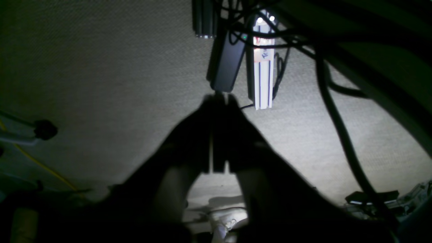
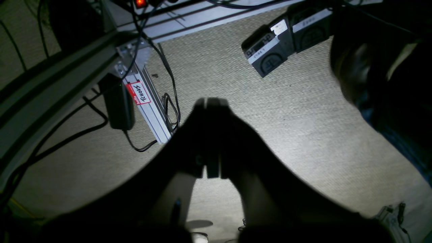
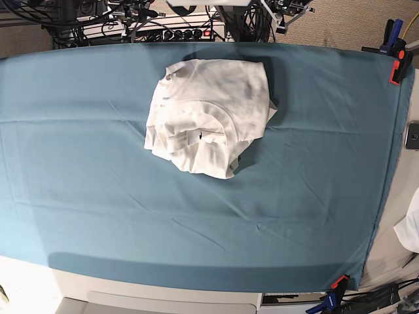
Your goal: Fold the T-shirt properly
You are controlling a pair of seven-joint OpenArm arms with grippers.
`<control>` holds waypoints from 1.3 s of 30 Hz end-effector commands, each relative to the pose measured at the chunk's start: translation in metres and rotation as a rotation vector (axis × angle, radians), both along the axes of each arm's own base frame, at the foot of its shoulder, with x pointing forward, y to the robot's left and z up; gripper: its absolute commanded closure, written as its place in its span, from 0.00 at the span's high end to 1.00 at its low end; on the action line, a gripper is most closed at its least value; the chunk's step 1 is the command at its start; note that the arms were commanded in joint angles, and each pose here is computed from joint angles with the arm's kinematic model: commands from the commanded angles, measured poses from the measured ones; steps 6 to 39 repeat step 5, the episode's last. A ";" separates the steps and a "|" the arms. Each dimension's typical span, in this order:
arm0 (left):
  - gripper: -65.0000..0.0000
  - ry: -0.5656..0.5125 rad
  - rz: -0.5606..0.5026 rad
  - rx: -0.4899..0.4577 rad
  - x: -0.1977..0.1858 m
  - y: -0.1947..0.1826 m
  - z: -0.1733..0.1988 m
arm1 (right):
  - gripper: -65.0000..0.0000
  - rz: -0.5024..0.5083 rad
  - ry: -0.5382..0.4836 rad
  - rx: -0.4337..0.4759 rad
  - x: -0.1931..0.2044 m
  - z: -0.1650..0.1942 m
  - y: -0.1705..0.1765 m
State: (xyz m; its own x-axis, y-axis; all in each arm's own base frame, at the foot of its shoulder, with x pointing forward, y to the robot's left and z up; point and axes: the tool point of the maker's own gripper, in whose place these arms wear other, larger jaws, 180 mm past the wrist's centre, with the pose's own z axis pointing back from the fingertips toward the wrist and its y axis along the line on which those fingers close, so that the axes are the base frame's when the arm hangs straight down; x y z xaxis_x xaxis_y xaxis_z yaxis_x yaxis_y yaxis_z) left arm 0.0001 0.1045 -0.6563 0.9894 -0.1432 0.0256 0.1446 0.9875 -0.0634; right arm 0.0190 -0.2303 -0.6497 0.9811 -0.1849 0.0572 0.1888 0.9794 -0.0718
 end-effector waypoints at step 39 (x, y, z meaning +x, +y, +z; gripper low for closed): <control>0.00 -0.012 0.002 -0.009 0.005 -0.003 0.001 | 0.00 -0.018 -0.013 0.007 0.011 0.000 0.002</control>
